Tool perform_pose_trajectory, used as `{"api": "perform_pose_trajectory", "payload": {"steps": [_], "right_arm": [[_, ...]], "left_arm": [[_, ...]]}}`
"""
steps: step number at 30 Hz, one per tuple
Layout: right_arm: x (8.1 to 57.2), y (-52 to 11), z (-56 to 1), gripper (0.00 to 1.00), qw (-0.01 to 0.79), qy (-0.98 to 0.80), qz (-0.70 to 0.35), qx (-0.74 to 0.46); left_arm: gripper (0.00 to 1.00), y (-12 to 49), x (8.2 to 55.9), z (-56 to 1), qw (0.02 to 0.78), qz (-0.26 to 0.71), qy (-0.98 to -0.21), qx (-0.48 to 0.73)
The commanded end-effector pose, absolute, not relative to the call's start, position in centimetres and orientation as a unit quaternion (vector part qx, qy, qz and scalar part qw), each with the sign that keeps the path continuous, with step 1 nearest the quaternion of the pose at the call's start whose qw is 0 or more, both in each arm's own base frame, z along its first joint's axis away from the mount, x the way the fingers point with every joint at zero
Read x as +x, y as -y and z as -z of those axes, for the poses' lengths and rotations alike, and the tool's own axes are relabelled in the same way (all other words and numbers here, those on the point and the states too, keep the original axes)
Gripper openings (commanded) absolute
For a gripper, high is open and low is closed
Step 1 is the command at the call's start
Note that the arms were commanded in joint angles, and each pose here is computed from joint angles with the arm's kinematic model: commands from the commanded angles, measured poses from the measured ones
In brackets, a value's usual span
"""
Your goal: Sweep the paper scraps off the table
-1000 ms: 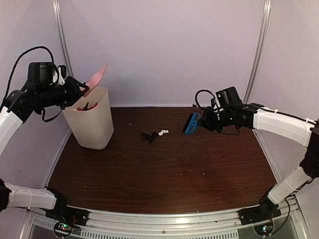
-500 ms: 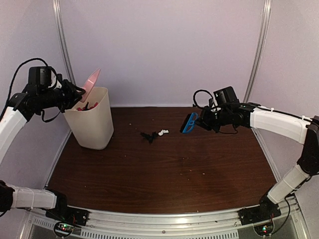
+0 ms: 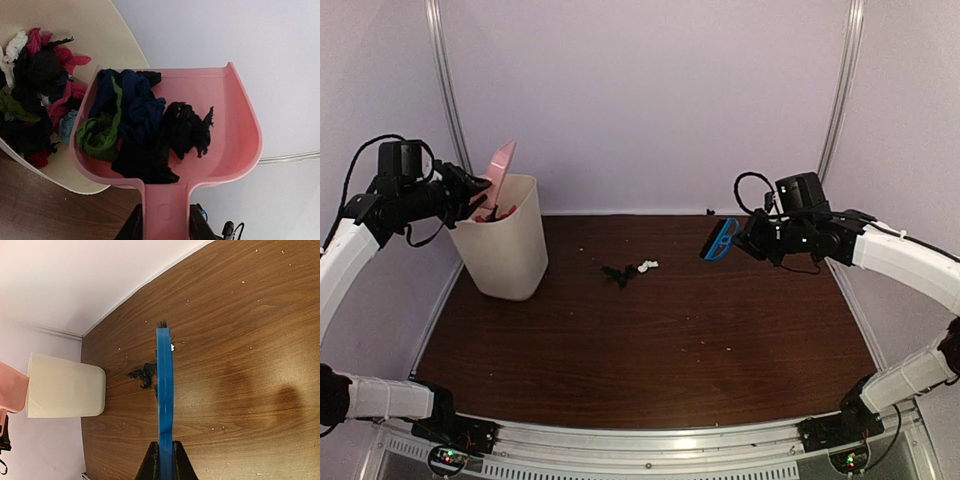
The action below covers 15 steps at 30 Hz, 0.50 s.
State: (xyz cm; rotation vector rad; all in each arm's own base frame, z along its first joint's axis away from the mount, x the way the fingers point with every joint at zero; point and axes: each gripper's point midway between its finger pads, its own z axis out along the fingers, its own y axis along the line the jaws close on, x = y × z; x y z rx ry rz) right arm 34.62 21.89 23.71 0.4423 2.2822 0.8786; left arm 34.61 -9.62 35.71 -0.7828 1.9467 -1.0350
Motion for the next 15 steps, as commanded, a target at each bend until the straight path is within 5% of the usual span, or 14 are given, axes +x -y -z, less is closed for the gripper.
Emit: {"api": "perform_pose_trajectory", "payload": {"steps": [1,15], "right_arm": [[34.1,-20.6,-23.1,0.00,0.325,-0.870,-0.318,0.188],[33.0,-19.8,-23.5,0.00,0.326,-0.872,-0.314,0.188]], "left_arm": [[0.00,9.8,35.2,-38.4,0.396,0.472,-0.719,-0.323],[0.00,9.4,35.1,-38.7,0.324,0.549,-0.641,-0.427]]}}
